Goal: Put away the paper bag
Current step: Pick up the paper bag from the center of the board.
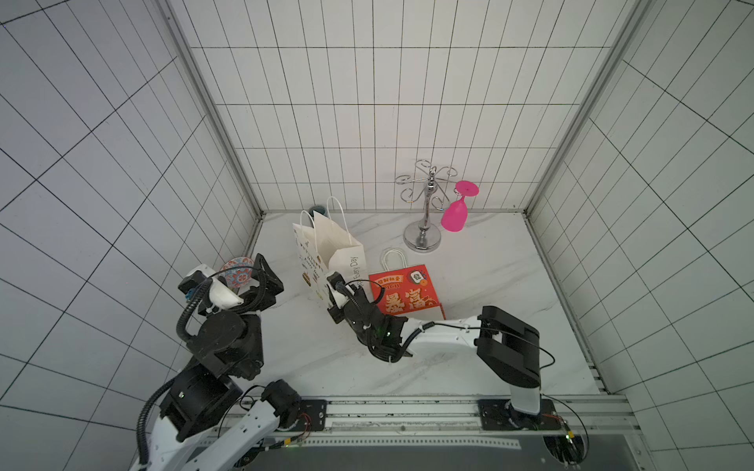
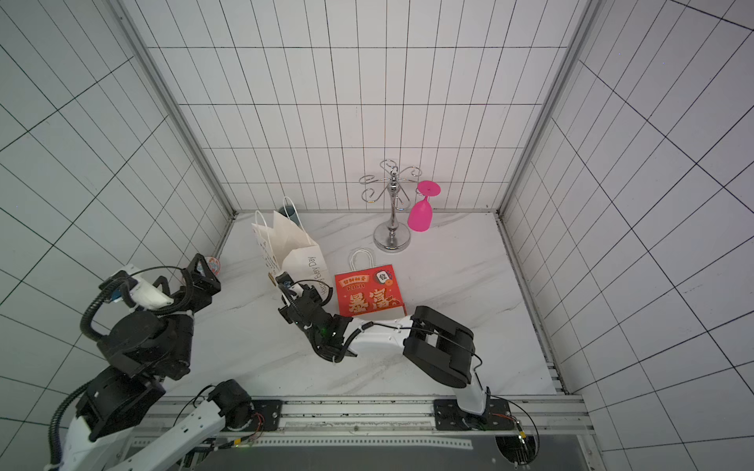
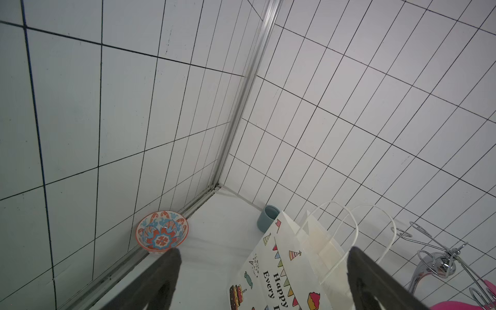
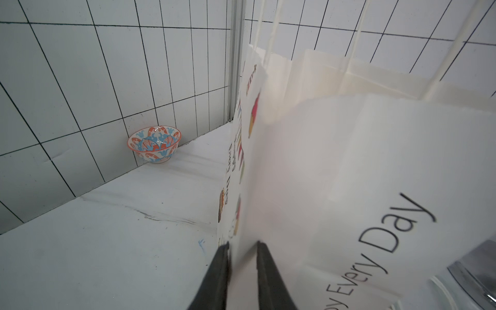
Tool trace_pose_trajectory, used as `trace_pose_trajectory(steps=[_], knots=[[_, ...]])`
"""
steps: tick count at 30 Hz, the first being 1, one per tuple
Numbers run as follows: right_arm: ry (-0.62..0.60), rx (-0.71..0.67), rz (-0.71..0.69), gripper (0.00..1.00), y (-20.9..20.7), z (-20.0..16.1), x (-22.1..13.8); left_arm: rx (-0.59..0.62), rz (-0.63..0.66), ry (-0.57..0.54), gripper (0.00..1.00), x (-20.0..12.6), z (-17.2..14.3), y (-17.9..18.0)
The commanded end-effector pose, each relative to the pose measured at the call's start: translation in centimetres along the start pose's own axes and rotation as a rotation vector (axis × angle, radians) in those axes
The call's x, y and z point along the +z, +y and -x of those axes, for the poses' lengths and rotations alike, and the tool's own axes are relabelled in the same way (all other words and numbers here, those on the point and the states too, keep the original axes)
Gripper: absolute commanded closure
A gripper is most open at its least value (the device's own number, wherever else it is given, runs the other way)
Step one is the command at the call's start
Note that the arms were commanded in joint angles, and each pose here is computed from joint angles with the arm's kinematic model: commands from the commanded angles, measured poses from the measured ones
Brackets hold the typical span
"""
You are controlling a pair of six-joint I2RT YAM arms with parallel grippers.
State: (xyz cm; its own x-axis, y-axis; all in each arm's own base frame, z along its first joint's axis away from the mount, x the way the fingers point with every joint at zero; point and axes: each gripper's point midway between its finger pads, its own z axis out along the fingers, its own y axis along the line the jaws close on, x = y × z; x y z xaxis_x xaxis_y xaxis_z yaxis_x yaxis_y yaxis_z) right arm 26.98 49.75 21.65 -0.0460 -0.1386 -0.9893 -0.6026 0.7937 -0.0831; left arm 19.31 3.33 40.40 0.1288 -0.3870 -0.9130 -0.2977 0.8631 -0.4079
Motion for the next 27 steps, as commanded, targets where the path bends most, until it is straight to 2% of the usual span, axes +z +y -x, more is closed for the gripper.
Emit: trace_pose_trajectory(steps=[1,3,13,20,27], knots=[[-0.096,0.052,-0.027,0.93,0.2,3.5,-0.3,-0.002,0.014,-0.002,0.02,-0.1,-0.2,0.5],[-0.103,0.06,-0.023,1.0,0.1,3.6,-0.6,-0.002,0.015,-0.004,0.02,-0.1,-0.2,0.5],[-0.129,0.062,0.075,1.0,-0.3,4.4,-3.3,0.003,0.005,0.01,0.02,0.2,-0.9,0.2],[-0.076,-0.019,0.231,1.0,-0.6,2.6,-6.6,0.007,0.005,0.02,0.02,0.3,-1.4,0.1],[0.006,-0.114,0.332,1.0,-3.4,1.0,-11.0,0.014,0.0,0.038,0.02,0.2,-2.1,0.3]])
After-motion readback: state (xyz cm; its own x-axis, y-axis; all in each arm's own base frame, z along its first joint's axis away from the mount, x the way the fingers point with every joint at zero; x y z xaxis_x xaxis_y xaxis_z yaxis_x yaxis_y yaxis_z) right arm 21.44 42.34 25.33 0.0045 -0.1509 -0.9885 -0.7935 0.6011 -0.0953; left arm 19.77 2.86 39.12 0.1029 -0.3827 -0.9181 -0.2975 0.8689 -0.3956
